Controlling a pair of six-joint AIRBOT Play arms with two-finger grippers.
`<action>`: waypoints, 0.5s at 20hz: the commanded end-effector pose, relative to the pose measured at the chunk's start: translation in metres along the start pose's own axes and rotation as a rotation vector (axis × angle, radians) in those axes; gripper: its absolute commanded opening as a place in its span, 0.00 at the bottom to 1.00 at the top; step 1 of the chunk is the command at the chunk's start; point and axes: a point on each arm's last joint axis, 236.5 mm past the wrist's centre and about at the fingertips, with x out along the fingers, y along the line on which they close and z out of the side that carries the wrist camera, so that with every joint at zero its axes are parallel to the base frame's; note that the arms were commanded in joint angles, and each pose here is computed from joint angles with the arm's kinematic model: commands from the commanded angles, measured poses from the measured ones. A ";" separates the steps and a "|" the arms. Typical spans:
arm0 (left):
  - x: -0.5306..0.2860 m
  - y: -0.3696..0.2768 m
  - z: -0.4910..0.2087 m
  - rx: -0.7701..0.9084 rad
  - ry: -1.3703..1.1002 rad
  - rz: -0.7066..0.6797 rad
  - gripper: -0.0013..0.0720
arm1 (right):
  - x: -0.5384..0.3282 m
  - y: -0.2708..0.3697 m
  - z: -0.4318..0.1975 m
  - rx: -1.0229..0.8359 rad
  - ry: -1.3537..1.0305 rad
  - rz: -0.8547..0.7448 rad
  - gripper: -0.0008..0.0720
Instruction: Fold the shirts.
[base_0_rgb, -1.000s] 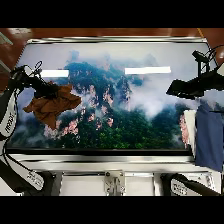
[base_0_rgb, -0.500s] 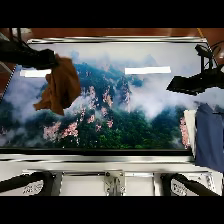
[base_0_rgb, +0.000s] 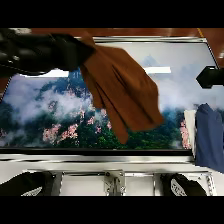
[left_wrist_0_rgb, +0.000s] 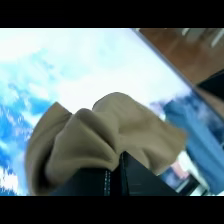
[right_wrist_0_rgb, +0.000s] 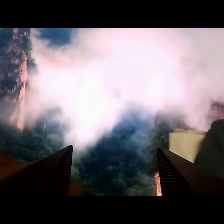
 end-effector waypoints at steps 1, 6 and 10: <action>0.056 0.035 -0.092 -0.034 0.280 0.102 0.07 | -0.009 0.007 -0.031 0.018 0.095 0.019 0.89; 0.119 0.098 -0.271 -0.189 0.662 0.233 0.07 | 0.069 0.059 -0.126 0.132 0.366 0.244 0.89; 0.122 0.115 -0.295 -0.313 0.724 0.244 0.66 | 0.111 0.078 -0.182 0.223 0.466 0.306 0.89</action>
